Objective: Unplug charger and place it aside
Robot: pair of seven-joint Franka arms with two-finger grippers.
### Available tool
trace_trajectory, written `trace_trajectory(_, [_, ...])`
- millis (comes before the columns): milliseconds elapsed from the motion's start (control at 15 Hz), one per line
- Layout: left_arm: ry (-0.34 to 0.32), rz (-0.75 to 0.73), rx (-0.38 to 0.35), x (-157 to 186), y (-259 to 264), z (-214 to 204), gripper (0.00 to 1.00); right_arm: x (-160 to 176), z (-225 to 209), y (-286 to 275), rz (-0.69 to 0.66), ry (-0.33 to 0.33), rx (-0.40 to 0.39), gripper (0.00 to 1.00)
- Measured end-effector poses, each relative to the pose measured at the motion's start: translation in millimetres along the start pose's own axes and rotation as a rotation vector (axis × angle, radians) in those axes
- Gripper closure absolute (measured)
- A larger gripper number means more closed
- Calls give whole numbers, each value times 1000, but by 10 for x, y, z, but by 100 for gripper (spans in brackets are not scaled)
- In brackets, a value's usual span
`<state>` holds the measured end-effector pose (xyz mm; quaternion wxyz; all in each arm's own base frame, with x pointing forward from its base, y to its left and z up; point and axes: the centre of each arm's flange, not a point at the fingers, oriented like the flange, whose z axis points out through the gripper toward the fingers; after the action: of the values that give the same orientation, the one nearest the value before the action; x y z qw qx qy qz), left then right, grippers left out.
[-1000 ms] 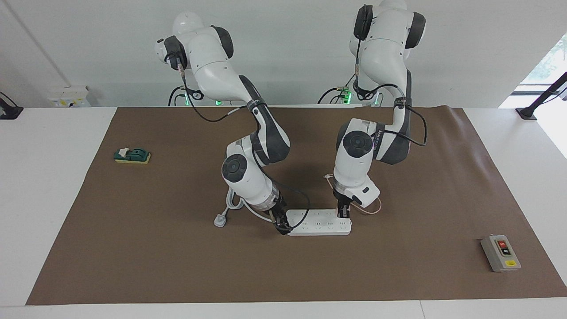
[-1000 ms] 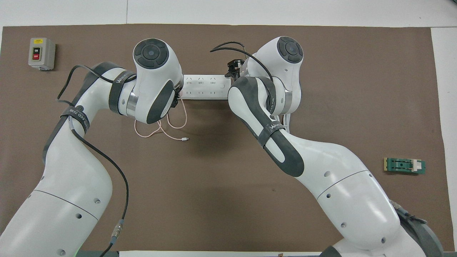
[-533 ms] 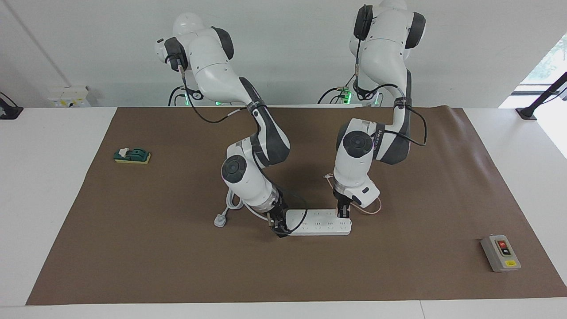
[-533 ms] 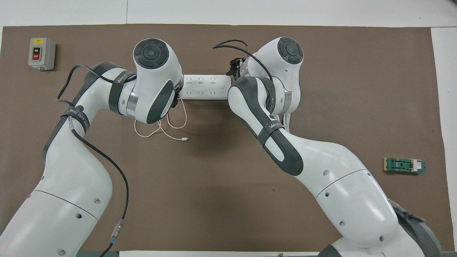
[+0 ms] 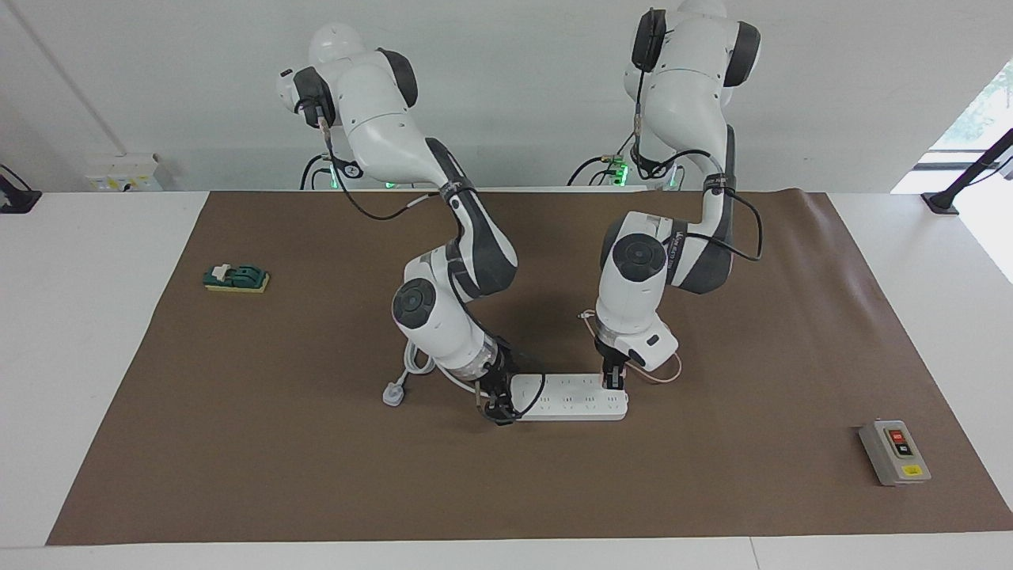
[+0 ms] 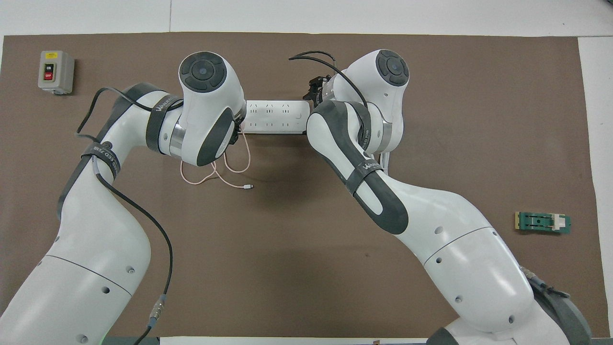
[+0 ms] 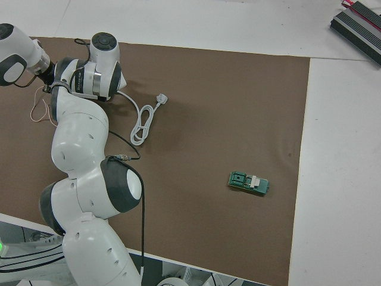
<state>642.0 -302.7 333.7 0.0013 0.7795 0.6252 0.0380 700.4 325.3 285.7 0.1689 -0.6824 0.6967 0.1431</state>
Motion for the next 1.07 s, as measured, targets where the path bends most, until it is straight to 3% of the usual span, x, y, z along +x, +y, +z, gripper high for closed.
trace_trajectory(867, [-9, 3, 3, 23, 6, -1, 69, 13, 28, 3, -66, 2, -3, 0])
trace_trajectory(1067, [-19, 2, 6, 42, 10, 0, 69, 28, 52, 2, -70, 3, -4, 5])
